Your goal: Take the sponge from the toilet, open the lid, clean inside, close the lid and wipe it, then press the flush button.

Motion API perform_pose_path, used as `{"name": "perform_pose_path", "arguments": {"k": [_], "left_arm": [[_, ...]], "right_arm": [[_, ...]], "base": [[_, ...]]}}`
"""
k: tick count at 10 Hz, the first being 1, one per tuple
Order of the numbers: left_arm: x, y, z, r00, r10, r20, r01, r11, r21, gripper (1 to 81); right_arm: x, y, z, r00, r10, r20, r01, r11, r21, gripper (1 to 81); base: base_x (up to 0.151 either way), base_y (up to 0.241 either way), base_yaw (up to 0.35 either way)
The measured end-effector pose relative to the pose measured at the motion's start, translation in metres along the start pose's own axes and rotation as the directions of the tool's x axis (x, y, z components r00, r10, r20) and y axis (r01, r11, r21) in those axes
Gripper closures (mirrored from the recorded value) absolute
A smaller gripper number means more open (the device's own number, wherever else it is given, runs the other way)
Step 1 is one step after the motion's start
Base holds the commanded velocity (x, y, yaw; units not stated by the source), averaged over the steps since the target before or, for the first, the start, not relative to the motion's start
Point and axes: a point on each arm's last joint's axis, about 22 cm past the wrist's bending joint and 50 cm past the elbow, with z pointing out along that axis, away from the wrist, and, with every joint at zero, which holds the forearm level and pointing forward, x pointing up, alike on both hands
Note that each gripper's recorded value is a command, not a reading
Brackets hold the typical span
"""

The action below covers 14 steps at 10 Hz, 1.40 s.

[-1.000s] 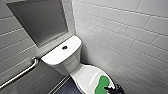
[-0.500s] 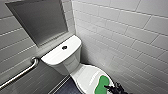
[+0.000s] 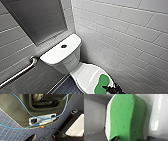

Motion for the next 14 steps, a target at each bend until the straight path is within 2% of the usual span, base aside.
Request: {"name": "perform_pose_path", "arguments": {"k": [3, 5, 7, 11, 14], "left_arm": [[0.000, 0.000, 0.000, 1.000, 0.000, 0.000, 0.000, 1.000, 0.000, 1.0], [-0.001, -0.002, -0.001, 1.000, -0.002, 0.004, 0.002, 1.000, 0.003, 1.0], [-0.005, -0.002, -0.001, 1.000, -0.007, 0.020, 0.007, 1.000, 0.002, 1.0], [-0.015, -0.003, -0.004, 0.999, -0.020, 0.049, 0.020, 1.000, 0.003, 1.0], [-0.016, -0.005, -0.005, 0.998, -0.024, 0.052, 0.024, 1.000, 0.005, 1.0]], "right_arm": [[0.003, 0.002, 0.001, 1.000, -0.006, -0.012, 0.006, 1.000, -0.001, 1.0], [0.011, 0.002, 0.005, 0.999, -0.031, -0.028, 0.031, 1.000, -0.003, 1.0], [0.015, -0.006, 0.013, 0.997, -0.046, -0.054, 0.046, 0.999, 0.014, 1.0], [0.011, -0.006, 0.013, 0.995, -0.038, -0.092, 0.043, 0.998, 0.051, 1.0], [0.008, -0.006, 0.012, 0.993, -0.049, -0.109, 0.056, 0.996, 0.066, 1.0]], "base": [[0.000, 0.000, 0.000], [0.000, 0.000, 0.000], [0.000, 0.000, 0.000], [0.000, 0.000, 0.000], [0.000, 0.000, 0.000]]}}
